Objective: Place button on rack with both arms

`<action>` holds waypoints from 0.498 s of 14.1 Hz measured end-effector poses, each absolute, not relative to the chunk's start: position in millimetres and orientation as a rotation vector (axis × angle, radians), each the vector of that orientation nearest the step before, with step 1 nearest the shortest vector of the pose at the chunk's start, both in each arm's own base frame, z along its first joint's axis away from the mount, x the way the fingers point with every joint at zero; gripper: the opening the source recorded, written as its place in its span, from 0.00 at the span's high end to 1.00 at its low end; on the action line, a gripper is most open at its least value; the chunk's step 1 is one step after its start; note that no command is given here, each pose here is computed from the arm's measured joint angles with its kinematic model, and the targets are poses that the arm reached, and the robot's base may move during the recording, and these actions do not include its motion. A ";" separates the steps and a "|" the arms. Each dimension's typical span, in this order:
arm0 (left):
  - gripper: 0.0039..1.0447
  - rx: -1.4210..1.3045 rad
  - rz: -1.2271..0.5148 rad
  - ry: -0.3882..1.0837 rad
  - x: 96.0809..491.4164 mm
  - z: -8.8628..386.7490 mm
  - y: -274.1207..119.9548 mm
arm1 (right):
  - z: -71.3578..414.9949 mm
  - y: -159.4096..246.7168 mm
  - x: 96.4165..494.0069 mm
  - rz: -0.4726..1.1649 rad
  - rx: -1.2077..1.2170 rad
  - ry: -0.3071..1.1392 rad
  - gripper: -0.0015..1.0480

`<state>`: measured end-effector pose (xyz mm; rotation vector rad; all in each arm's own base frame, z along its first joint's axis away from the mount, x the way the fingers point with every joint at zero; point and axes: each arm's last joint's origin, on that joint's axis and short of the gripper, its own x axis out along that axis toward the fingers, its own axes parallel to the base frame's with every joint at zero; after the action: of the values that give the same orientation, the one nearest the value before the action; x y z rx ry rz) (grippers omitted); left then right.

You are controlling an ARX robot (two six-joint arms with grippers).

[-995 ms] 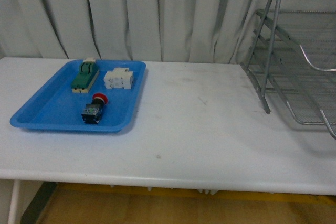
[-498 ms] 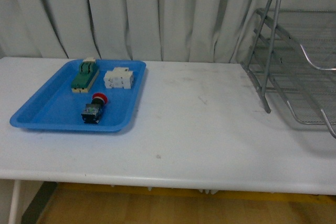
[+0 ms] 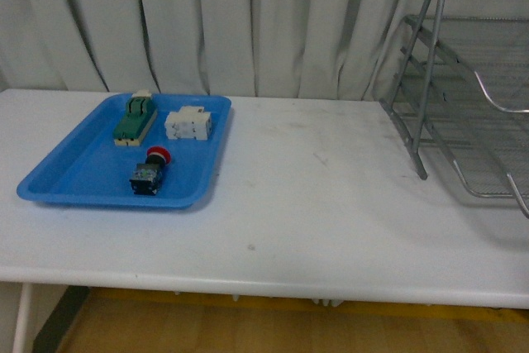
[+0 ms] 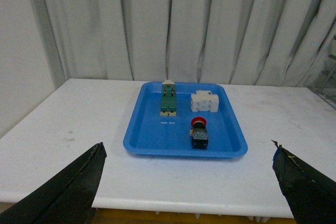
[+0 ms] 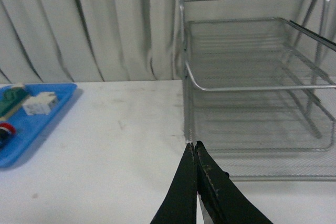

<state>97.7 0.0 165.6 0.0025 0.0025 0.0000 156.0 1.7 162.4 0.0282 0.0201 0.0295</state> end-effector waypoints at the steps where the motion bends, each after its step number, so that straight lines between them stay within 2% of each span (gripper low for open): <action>1: 0.06 0.002 0.001 0.003 97.7 165.5 0.0 | 161.1 0.6 151.0 0.004 0.021 0.025 0.98; 7: 0.06 0.002 0.000 0.003 97.7 165.6 0.0 | 169.2 0.0 125.5 0.000 0.006 -0.006 0.98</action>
<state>97.7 0.0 165.6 0.0021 0.0029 0.0000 125.5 0.0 169.2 0.0063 -0.0059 0.0000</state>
